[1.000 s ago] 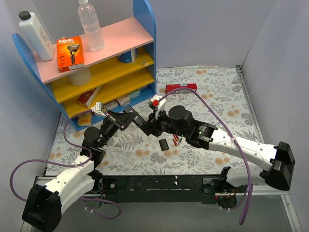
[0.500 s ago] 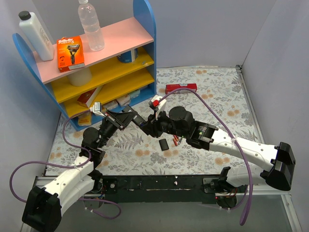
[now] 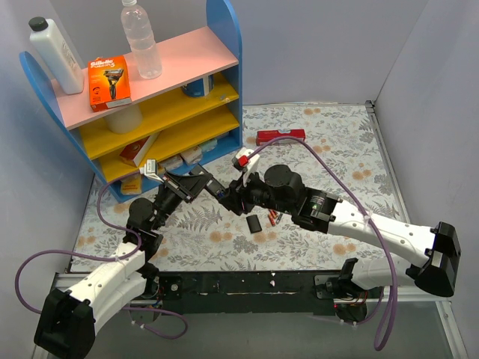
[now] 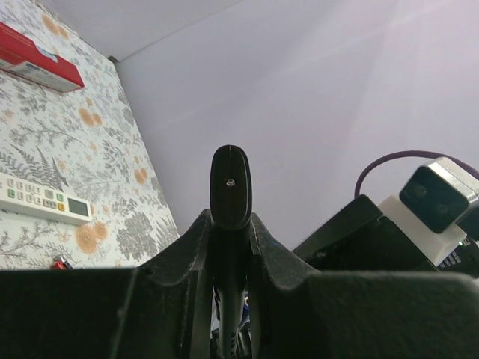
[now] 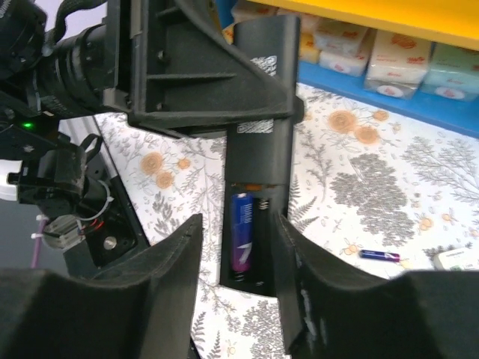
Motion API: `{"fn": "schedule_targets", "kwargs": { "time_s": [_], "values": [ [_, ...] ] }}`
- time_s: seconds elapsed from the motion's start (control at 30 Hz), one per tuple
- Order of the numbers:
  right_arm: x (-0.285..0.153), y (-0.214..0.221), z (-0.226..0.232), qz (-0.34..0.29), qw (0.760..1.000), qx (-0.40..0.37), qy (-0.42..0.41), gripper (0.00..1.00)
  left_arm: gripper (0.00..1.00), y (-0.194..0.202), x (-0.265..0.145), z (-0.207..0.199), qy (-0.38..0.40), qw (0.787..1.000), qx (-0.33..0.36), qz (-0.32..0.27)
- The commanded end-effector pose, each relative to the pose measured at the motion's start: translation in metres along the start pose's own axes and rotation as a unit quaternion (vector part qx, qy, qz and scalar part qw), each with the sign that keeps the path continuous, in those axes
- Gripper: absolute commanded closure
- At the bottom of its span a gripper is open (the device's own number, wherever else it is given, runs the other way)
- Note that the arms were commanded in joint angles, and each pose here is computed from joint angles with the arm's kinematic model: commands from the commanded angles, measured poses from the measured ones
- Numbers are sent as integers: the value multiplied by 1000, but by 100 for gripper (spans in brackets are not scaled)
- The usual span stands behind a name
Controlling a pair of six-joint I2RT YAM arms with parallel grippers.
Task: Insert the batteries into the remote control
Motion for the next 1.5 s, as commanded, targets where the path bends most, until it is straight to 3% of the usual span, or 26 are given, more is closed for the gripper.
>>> {"fn": "schedule_targets", "kwargs": {
  "time_s": [0.0,0.1,0.23,0.4,0.57,0.77,1.07,1.47],
  "values": [
    [-15,-28,-8,-32,998,-30,35,46,100,3,-2,-13,34,999,2,23],
    [-21,-38,-4,-37,998,-46,19,30,100,4,-2,-12,33,999,0,27],
    [-30,-49,0,-45,996,-77,-5,29,100,6,-2,-12,32,999,-1,39],
    [-43,-54,2,-56,981,-179,-45,38,100,8,2,-15,28,998,7,60],
    [-55,-63,3,-36,956,-279,-86,34,100,10,7,-17,14,995,21,97],
    [-55,-62,7,-4,929,-342,-140,37,100,11,13,-21,11,991,31,127],
    [-46,-54,6,30,913,-370,-170,57,100,9,20,-31,12,987,62,148],
    [-35,-54,7,29,908,-376,-182,63,100,9,21,-36,20,984,65,162]
  ]
}}
Point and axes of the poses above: each gripper's point midway between its finger pads, its own x axis out along the fingers, its own z axis along the line the jaws close on, y = z × x, the point moved 8 cm from there along -x, back along the fingers, and after that the axes turned 4 degrees about -x, right-handed, at the moved point
